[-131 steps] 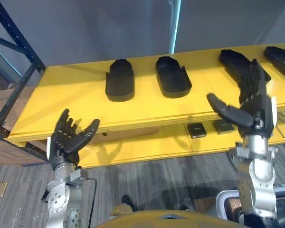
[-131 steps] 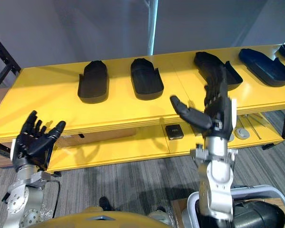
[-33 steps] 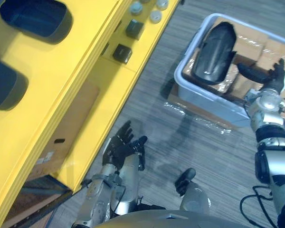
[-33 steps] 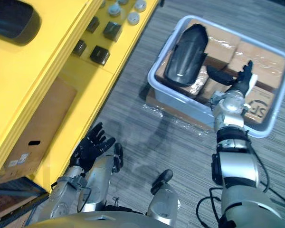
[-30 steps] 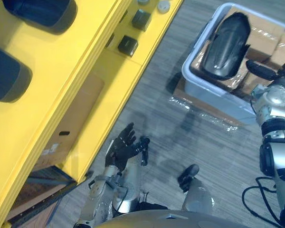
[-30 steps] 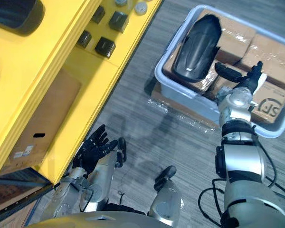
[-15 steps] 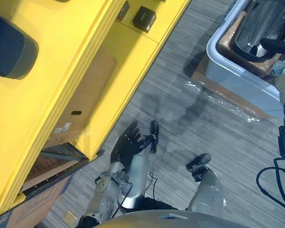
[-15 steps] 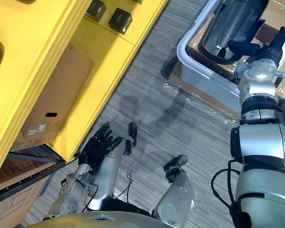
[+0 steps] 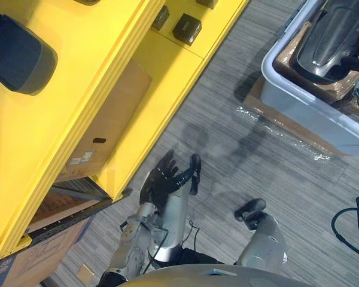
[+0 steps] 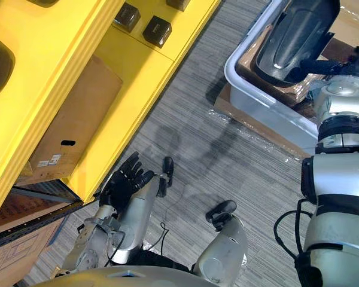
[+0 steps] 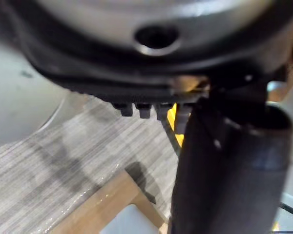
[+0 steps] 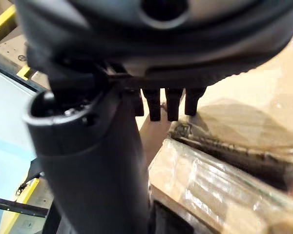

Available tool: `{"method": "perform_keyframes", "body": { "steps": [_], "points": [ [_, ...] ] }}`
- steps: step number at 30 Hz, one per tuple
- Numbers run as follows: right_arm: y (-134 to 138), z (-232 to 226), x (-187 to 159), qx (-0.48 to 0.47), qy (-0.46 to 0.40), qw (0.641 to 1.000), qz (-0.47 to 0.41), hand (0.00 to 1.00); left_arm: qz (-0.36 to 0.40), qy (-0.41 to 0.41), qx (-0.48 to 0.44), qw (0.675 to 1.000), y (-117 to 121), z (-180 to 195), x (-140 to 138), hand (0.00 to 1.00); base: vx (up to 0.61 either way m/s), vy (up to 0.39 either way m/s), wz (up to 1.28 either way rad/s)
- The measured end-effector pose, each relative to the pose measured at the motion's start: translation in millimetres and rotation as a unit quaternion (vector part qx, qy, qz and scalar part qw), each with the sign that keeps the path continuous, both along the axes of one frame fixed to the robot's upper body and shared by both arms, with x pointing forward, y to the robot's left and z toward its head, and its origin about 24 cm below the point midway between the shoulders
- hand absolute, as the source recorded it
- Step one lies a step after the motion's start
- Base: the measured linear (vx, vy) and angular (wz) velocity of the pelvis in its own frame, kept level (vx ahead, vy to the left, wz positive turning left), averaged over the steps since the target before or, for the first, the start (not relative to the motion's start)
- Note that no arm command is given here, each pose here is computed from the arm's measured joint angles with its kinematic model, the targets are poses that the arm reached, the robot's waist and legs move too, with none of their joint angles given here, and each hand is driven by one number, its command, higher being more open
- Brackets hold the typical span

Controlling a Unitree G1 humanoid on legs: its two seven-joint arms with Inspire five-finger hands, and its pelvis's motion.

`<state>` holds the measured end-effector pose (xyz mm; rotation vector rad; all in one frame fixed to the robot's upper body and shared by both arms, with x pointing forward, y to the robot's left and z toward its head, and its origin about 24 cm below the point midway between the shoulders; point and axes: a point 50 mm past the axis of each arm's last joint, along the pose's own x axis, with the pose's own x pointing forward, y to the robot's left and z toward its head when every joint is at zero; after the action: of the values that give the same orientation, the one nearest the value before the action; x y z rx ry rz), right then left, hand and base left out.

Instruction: Walk over and take three plastic housings, then place them on the shelf

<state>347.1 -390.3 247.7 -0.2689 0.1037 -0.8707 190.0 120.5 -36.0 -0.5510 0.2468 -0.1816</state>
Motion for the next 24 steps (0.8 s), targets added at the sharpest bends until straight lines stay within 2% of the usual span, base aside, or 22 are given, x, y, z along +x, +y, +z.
{"method": "perform_keyframes", "body": {
  "steps": [5, 9, 19, 24],
  "points": [
    [-12.9, -4.7, -9.6, 0.008, 0.04, 0.999, -0.009, 0.0, -0.009, 0.005, -0.001, 1.0, -4.0, -1.2, -2.2, 1.0, -0.02, -0.04, 0.02],
    [-17.9, -18.5, -14.0, -0.002, 0.106, 0.994, -0.013, 0.0, -0.009, 0.007, -0.002, 1.0, -4.2, -1.9, -3.3, 1.0, 0.0, -0.051, 0.07],
    [-21.2, -18.7, -16.3, -0.051, 0.146, 0.988, -0.012, 0.0, 0.0, 0.008, 0.0, 1.0, 0.7, -2.0, -5.7, 1.0, -0.01, -0.016, 0.07],
    [-17.7, -22.9, -13.8, -0.101, 0.155, 0.983, -0.011, 0.0, 0.028, -0.033, -0.001, 0.999, 13.6, 16.5, -6.2, 1.0, 0.02, -0.014, -0.05]
  ]
}}
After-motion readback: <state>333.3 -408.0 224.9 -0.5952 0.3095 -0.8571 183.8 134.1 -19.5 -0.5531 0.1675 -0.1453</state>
